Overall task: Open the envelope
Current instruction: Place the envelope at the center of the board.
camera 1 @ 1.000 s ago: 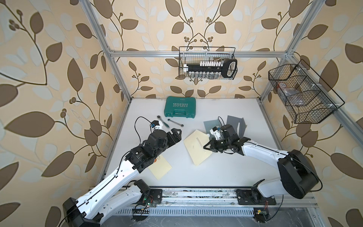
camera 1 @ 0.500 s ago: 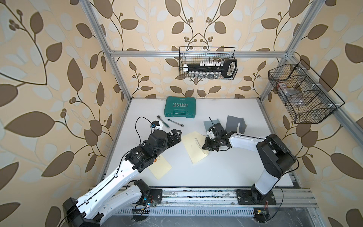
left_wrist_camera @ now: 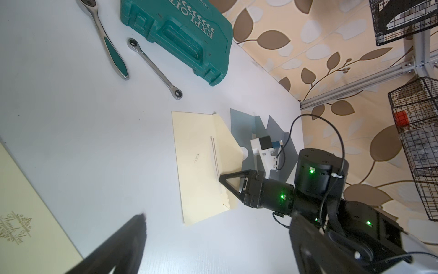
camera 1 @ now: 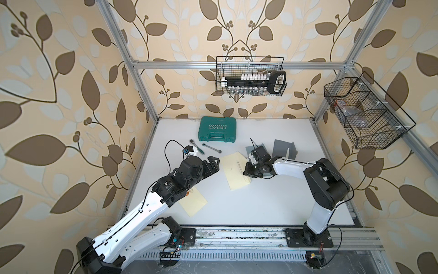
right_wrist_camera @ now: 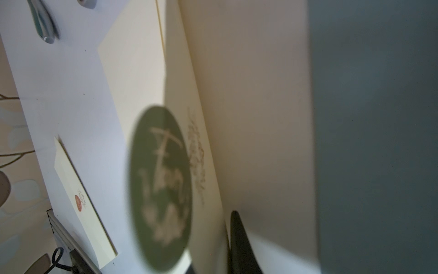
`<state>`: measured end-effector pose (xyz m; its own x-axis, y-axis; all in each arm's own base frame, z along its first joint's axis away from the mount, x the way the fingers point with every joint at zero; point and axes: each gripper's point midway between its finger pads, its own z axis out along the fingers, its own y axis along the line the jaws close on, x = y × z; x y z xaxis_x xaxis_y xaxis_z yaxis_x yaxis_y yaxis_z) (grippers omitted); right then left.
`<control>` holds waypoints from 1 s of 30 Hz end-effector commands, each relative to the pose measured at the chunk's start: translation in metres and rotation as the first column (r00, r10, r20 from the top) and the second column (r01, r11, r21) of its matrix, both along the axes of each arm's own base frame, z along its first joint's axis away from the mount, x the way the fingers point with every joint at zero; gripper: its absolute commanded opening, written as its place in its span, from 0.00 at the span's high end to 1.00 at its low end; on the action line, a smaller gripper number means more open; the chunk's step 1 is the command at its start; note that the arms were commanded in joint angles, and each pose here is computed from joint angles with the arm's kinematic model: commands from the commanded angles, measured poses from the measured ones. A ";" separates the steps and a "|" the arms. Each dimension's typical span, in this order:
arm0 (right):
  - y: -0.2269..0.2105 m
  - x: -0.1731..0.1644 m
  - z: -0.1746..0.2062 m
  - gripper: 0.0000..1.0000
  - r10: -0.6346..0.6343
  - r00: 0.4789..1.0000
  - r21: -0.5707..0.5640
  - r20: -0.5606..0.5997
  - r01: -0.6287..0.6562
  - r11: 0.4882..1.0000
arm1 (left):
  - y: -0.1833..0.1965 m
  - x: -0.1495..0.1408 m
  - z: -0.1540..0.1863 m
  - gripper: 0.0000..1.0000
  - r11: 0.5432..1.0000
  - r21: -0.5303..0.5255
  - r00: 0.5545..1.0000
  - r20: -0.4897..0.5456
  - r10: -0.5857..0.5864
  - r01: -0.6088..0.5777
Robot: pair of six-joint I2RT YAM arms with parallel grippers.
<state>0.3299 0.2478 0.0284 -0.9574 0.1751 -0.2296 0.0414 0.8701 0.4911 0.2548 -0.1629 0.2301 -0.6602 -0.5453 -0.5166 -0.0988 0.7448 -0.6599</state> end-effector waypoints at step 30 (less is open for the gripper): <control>0.013 -0.076 0.136 0.14 0.163 0.922 0.254 0.350 -0.261 0.931 | 0.091 0.009 -0.137 0.04 0.953 0.063 0.825 -0.486 0.289 -0.296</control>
